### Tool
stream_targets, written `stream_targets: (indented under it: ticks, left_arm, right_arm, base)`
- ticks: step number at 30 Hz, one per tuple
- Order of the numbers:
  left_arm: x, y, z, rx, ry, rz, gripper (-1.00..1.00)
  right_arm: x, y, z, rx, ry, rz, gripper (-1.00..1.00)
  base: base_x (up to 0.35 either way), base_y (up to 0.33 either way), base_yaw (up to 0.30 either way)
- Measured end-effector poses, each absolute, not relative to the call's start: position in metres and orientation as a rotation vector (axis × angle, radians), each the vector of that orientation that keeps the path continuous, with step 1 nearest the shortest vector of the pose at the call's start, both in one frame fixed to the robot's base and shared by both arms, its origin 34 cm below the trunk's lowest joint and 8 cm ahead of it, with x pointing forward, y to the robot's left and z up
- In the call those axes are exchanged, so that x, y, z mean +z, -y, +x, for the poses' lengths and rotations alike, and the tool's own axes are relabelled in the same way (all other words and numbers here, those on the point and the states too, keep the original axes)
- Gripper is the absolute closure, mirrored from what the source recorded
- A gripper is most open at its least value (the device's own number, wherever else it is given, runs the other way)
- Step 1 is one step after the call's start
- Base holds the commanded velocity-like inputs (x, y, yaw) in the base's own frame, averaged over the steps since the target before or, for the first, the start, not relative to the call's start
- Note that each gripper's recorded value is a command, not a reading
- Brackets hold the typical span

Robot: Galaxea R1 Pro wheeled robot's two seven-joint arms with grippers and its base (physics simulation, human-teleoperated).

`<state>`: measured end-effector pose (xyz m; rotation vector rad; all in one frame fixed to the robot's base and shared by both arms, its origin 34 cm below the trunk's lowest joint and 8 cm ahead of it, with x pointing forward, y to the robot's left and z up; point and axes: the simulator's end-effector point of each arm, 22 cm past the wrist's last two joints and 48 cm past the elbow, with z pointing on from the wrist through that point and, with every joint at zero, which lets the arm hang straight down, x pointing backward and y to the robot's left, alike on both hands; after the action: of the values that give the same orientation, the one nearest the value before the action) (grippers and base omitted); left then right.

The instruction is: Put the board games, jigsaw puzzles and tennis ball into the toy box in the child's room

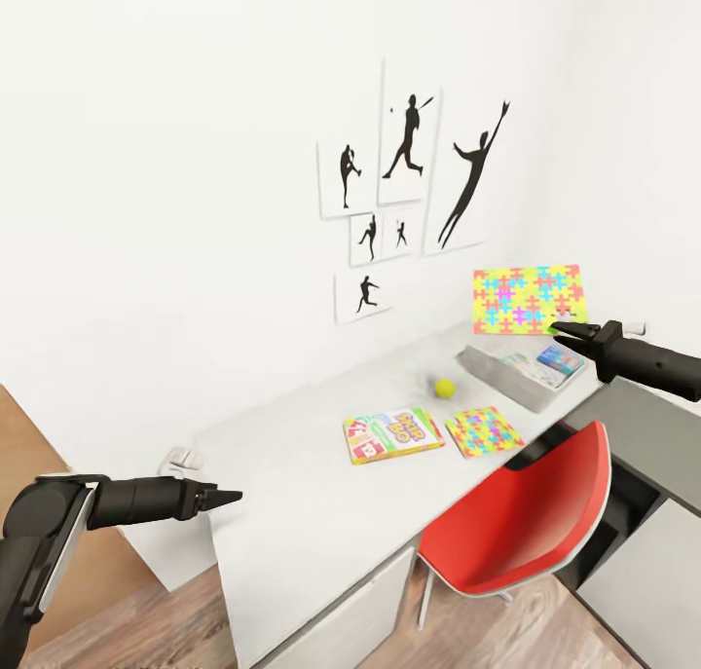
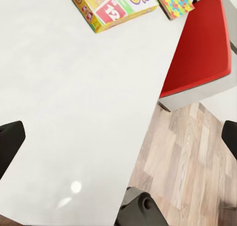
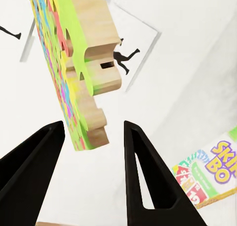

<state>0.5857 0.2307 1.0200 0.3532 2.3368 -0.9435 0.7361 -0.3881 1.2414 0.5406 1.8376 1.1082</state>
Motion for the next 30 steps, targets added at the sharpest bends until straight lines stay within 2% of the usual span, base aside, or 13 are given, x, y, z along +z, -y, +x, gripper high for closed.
stream_targets:
  ticks: [6, 10, 16, 22, 30]
  left_arm:
    - [1.0230, -0.2307, 0.5854, -0.941, -2.331, 0.356, -1.00]
    - [1.0249, -0.2306, 0.5853, -0.941, -2.327, 0.357, -1.00]
    - [1.0262, -0.2313, 0.5857, -0.940, -2.324, 0.355, -1.00]
    - [1.0261, -0.2320, 0.5858, -0.938, -2.324, 0.353, -1.00]
    - [1.0263, -0.2322, 0.5856, -0.937, -2.325, 0.353, -1.00]
  right_arm:
    - [1.2460, 0.3880, 0.7344, 1.111, -1.830, 0.537, 1.00]
    - [1.2484, 0.3882, 0.7335, 1.110, -1.827, 0.534, 1.00]
    - [1.2486, 0.3879, 0.7331, 1.109, -1.827, 0.534, 1.00]
    - [1.2478, 0.3883, 0.7334, 1.105, -1.829, 0.535, 1.00]
    - [1.2460, 0.3896, 0.7335, 1.097, -1.832, 0.540, 1.00]
  base:
    - [0.009, -0.302, 0.213]
    - [0.001, -0.095, 0.160]
    - [0.018, -0.044, 0.028]
    - [0.109, -0.230, 0.002]
    - [0.222, -0.127, 0.000]
